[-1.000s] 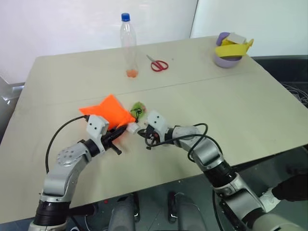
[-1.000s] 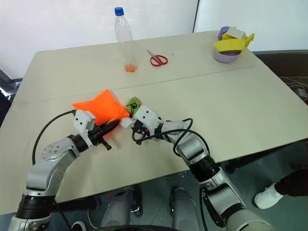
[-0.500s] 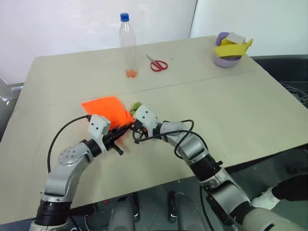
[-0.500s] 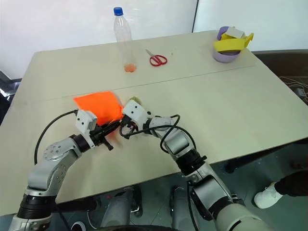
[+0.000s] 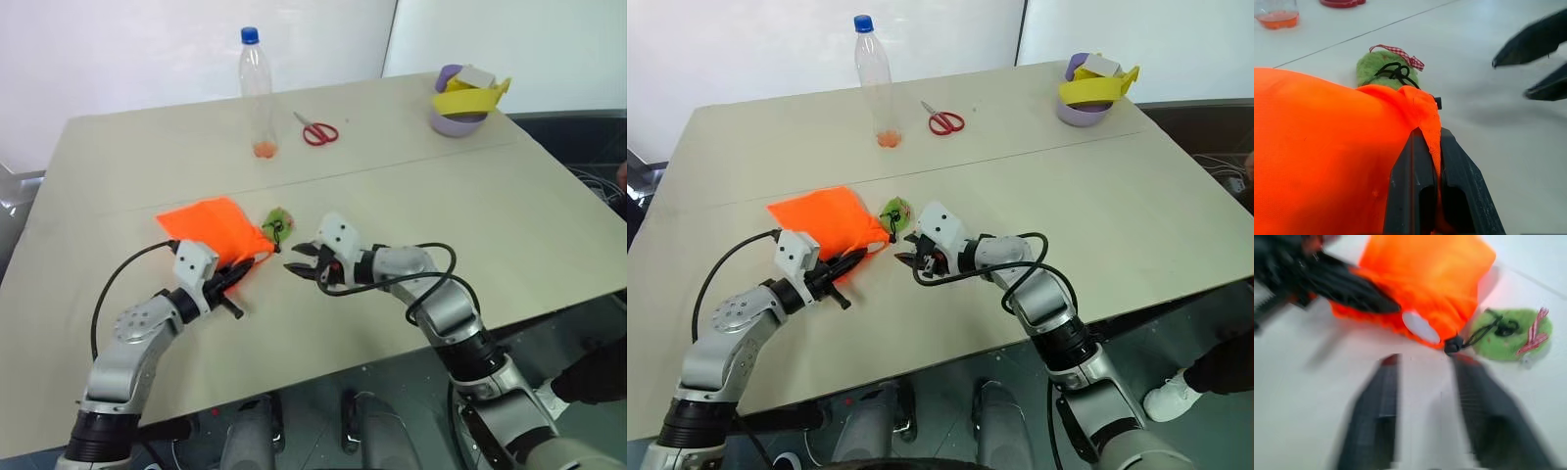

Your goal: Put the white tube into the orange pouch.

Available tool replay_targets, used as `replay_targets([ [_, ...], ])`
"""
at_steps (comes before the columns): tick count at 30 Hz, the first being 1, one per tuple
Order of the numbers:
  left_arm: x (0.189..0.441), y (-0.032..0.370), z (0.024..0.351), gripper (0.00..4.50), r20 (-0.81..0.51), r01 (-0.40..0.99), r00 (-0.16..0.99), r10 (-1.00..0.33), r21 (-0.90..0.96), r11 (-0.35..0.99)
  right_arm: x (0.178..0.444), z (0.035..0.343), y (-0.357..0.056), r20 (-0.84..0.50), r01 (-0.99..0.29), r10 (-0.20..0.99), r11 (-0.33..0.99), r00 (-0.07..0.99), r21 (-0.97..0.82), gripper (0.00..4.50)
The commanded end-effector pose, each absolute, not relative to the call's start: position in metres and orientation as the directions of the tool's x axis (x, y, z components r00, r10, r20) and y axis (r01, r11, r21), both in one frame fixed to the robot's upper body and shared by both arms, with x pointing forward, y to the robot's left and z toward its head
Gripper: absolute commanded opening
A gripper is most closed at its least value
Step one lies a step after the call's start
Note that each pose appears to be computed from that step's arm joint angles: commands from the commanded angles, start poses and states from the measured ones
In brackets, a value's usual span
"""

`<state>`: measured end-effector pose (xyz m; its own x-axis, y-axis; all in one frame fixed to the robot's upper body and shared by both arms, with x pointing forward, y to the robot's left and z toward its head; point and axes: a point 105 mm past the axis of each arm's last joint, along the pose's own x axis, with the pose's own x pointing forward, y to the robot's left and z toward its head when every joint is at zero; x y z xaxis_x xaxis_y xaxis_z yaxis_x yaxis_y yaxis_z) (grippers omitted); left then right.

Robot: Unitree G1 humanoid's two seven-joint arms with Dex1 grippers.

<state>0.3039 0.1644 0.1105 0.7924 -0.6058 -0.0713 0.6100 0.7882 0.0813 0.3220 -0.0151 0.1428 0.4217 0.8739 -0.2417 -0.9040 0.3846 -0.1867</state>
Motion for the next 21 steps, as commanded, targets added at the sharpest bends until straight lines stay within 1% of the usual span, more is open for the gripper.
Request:
replay_targets([
  [1, 0.303, 0.173, 0.116, 0.00, -0.050, 0.594, 0.804, -0.593, 0.111, 0.797, 0.346, 0.163, -0.029, -0.166, -0.841, 0.830, 0.497, 0.533, -0.215, 3.98],
  [2, 0.303, 0.174, 0.115, 0.00, -0.049, 0.594, 0.804, -0.593, 0.112, 0.796, 0.353, 0.165, -0.031, -0.158, -0.823, 0.814, 0.522, 0.559, -0.224, 4.46],
  [4, 0.304, 0.172, 0.116, 0.00, -0.043, 0.596, 0.802, -0.595, 0.110, 0.796, 0.374, 0.172, -0.031, -0.126, -0.772, 0.764, 0.609, 0.632, -0.180, 4.46],
  [6, 0.305, 0.169, 0.118, 0.00, -0.036, 0.599, 0.800, -0.600, 0.109, 0.793, 0.392, 0.181, -0.027, -0.080, -0.721, 0.717, 0.691, 0.693, -0.046, 4.46],
  [8, 0.306, 0.167, 0.119, 0.00, -0.029, 0.604, 0.796, -0.605, 0.107, 0.790, 0.404, 0.181, -0.019, -0.099, -0.694, 0.689, 0.719, 0.718, -0.029, 4.46],
  [10, 0.306, 0.166, 0.118, 0.00, -0.029, 0.606, 0.795, -0.606, 0.106, 0.789, 0.412, 0.176, -0.010, -0.122, -0.679, 0.678, 0.733, 0.725, 0.036, 4.46],
  [13, 0.306, 0.165, 0.118, 0.00, -0.027, 0.604, 0.796, -0.605, 0.103, 0.790, 0.426, 0.164, -0.004, -0.171, -0.636, 0.629, 0.771, 0.758, 0.019, 4.46],
  [16, 0.304, 0.165, 0.116, 0.00, -0.027, 0.603, 0.797, -0.604, 0.099, 0.792, 0.433, 0.156, 0.002, -0.190, -0.615, 0.608, 0.788, 0.771, 0.026, 4.46],
  [19, 0.303, 0.164, 0.116, 0.00, -0.026, 0.603, 0.797, -0.604, 0.098, 0.792, 0.430, 0.149, 0.014, -0.200, -0.634, 0.628, 0.772, 0.752, 0.042, 4.46],
  [21, 0.302, 0.163, 0.116, 0.00, -0.026, 0.602, 0.798, -0.602, 0.095, 0.793, 0.431, 0.144, 0.017, -0.212, -0.624, 0.614, 0.781, 0.760, 0.024, 4.46],
])
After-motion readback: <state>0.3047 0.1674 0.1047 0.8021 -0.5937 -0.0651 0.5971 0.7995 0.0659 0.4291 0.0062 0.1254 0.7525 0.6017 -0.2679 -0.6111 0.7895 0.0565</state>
